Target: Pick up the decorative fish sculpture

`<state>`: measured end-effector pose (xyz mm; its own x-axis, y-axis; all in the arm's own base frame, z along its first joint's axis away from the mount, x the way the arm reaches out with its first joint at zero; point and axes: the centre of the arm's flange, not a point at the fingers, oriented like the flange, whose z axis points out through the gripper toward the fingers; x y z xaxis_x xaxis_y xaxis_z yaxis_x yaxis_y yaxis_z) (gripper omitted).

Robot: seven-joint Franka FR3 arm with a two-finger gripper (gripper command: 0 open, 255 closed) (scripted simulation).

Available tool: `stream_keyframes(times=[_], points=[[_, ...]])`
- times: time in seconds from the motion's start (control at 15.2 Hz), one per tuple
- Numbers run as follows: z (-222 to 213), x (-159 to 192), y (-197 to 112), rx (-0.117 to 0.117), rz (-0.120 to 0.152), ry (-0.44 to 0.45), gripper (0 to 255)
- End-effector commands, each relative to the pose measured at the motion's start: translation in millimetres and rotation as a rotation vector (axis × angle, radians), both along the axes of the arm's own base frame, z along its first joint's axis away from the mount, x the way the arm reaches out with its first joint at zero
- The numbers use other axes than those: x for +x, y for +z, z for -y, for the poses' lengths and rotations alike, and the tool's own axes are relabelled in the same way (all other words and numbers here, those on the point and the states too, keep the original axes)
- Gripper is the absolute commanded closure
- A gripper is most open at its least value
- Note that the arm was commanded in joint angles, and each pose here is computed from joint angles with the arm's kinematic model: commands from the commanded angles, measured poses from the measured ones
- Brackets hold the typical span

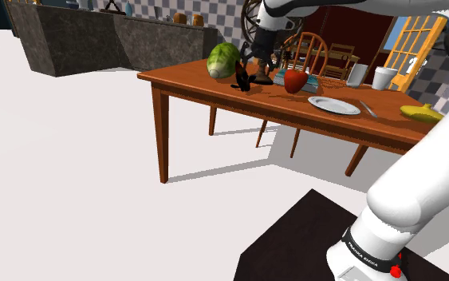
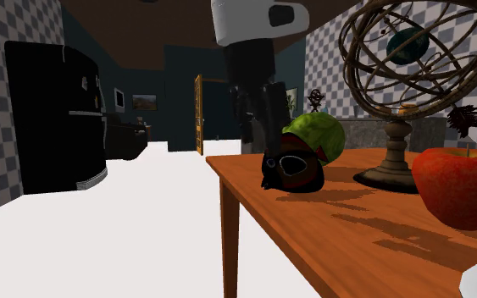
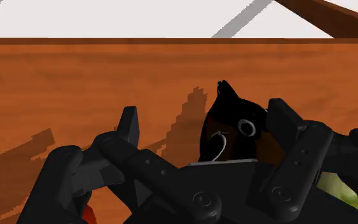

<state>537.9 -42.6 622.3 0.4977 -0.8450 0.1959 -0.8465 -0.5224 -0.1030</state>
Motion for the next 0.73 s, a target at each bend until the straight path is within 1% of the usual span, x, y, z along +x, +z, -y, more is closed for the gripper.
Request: stream_keyframes(times=[0.0, 0.26, 0.33, 0.66], points=[[22.3, 17.6, 6.6, 0.02, 0.025, -0.107, 0], [64.1, 43.3, 16.5, 0.058, 0.071, -0.311, 0], [72.8, 47.3, 18.4, 0.066, 0.08, -0.351, 0], [72.8, 47.3, -8.0, 0.066, 0.08, -0.351, 0]])
